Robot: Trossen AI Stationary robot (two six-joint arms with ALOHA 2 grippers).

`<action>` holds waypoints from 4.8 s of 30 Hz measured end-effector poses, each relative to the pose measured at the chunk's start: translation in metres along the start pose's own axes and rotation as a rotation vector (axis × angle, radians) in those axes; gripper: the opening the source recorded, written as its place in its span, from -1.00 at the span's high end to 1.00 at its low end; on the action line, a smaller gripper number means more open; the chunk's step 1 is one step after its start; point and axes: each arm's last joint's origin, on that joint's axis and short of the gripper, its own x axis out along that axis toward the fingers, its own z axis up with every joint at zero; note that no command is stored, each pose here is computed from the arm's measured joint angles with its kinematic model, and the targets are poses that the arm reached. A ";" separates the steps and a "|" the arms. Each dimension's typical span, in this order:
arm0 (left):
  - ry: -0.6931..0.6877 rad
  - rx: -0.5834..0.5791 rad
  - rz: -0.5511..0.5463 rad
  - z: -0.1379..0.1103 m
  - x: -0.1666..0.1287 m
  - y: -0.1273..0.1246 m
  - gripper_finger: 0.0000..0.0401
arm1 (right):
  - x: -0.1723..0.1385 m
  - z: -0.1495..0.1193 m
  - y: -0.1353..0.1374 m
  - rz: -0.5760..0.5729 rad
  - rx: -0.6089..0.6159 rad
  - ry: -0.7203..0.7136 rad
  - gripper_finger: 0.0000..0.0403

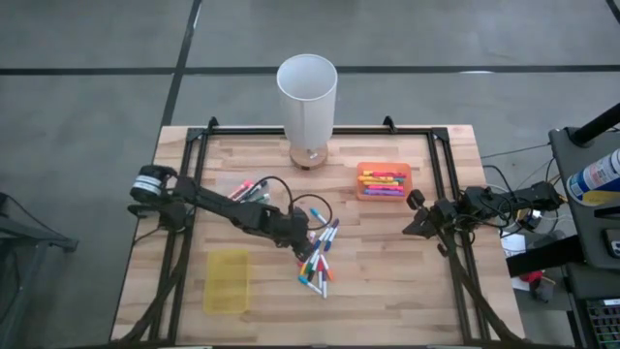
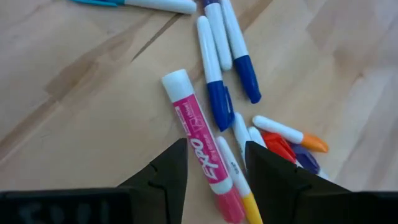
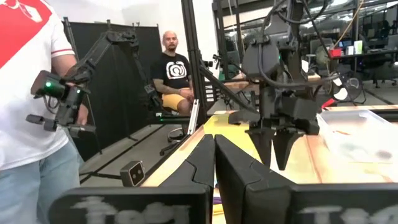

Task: Pick & Place Markers
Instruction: Put the pink marker pen into the white bin, then put the top small light blue highlighter pen into the yellow bin

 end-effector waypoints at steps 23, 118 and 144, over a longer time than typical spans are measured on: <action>0.029 0.078 0.093 -0.013 0.039 0.009 0.23 | 0.000 0.000 0.000 0.000 0.000 0.000 0.96; 0.158 0.047 0.581 0.052 -0.116 0.135 0.27 | 0.000 -0.002 0.000 -0.004 0.004 0.022 0.96; -0.206 0.612 -0.170 0.085 -0.111 0.019 0.27 | 0.000 -0.002 0.000 -0.004 0.004 0.022 0.96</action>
